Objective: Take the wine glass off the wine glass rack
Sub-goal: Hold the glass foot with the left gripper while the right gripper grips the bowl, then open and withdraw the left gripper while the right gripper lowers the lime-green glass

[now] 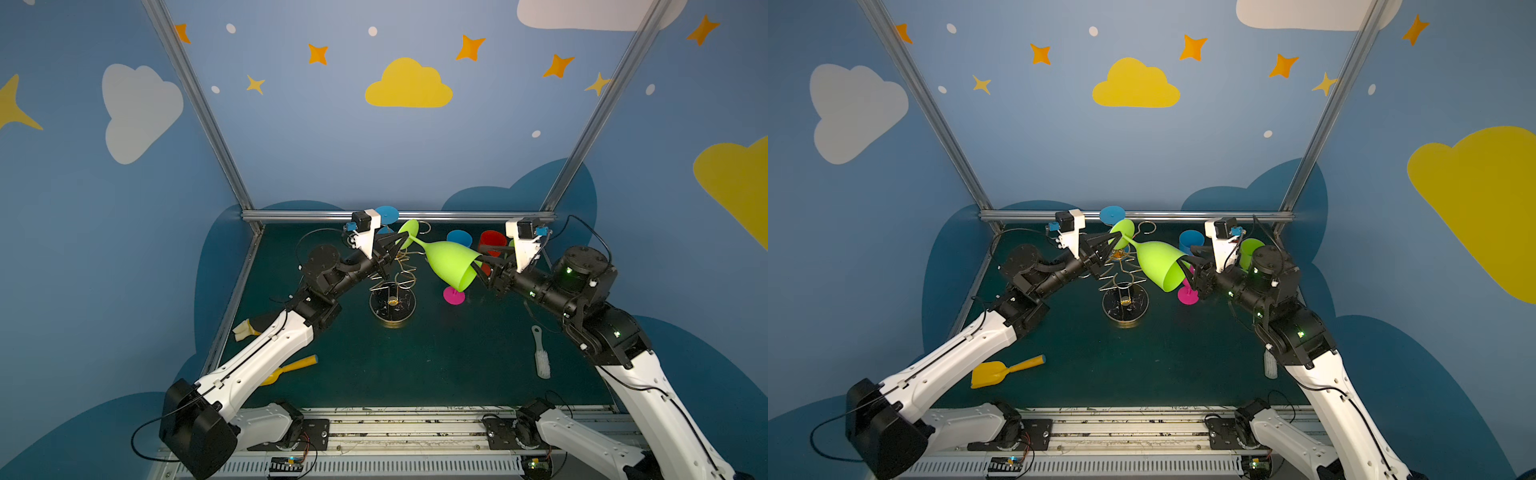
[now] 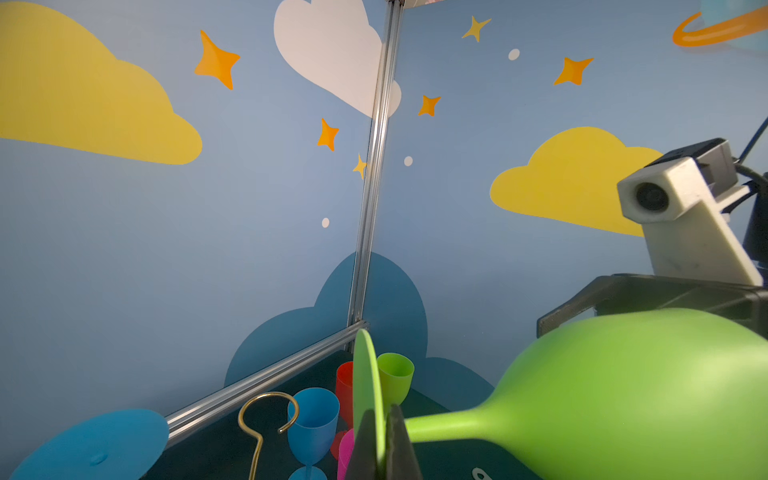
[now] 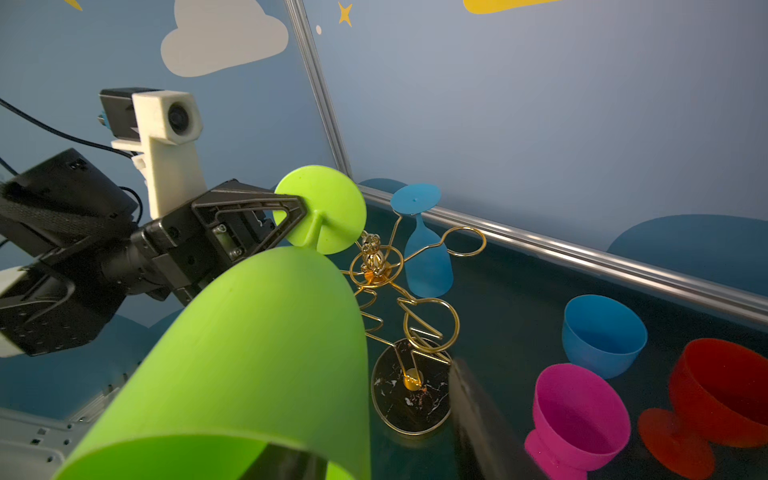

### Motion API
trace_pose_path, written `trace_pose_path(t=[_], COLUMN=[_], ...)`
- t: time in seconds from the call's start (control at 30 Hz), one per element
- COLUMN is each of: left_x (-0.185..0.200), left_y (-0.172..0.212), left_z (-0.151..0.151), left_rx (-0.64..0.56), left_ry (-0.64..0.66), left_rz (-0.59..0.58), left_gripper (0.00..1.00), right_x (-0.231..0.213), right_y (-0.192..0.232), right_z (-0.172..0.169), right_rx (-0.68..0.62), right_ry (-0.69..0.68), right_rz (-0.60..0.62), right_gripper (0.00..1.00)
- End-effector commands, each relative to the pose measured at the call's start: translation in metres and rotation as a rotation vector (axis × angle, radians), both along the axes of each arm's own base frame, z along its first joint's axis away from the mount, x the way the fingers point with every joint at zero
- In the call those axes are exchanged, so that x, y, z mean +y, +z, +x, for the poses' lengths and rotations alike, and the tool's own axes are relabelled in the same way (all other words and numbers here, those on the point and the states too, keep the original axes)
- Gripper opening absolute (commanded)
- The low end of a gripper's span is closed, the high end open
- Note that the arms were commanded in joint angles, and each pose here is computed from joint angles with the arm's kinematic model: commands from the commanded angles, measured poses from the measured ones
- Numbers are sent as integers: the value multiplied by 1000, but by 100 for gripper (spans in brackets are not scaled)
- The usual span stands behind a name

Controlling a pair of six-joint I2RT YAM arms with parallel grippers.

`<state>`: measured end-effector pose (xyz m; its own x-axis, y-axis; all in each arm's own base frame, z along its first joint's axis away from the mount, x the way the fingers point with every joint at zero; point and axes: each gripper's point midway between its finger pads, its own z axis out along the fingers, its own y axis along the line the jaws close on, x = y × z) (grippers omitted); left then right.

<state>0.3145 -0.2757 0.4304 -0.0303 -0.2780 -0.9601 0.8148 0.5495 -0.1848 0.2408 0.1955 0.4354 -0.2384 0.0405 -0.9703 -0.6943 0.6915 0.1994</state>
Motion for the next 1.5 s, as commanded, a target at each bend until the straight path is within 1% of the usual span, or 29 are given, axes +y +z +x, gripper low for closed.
trace_pose_path(t=[0.0,0.17,0.23,0.27,0.33,0.37,0.43,0.47,0.57,0.63,0.7,0.83,0.93,1.07,1.2,1.33,1.43,1.47], left_x=[-1,-2,-2,-1,1,3,7,10,27,39,55,85,112,144,163,174,180,182], left_y=[16,16,15,15,14,13,12,11,8,5,5,4,5,8,12,13,12,12], left_z=[-14,-12,-11,-10,-7,-6,-3,-1,8,13,16,18,18,14,7,1,-3,-4], left_rx=[-19,-2,0,2,6,7,13,16,26,34,45,44,43,41,34,37,41,42], left_ry=[-76,-85,-82,-76,-58,-42,-12,12,123,192,258,374,468,569,617,643,655,661], left_rz=[-53,-58,-58,-57,-58,-58,-57,-55,-56,-62,-71,-82,-102,-122,-147,-172,-183,-185], left_gripper=[3,3,3,4,16,25,51,59,71,76,79,84,87,89,90,90,90,90], right_x=[5,9,9,8,4,2,-3,-6,-24,-36,-49,-72,-76,-79,-83,-84,-87,-91], right_y=[11,14,15,15,16,16,19,21,28,31,32,24,9,-29,-66,-105,-138,-150], right_z=[-1,-4,-4,-4,-2,-1,-1,-3,-5,-10,-19,-36,-52,-67,-72,-65,-54,-49], right_rx=[-23,-18,-18,-16,-11,-8,-15,-26,-48,-49,-48,-9,45,182,331,477,598,645], right_ry=[34,66,65,60,36,23,2,-9,-81,-125,-158,-218,-186,-159,-163,-194,-237,-270], right_rz=[40,50,54,56,52,49,43,35,-14,-59,-110,-204,-248,-287,-341,-407,-495,-535], right_gripper=[34,7,0,0,0,0,0,0,0,0,0,0,0,0,0,0,0,0])
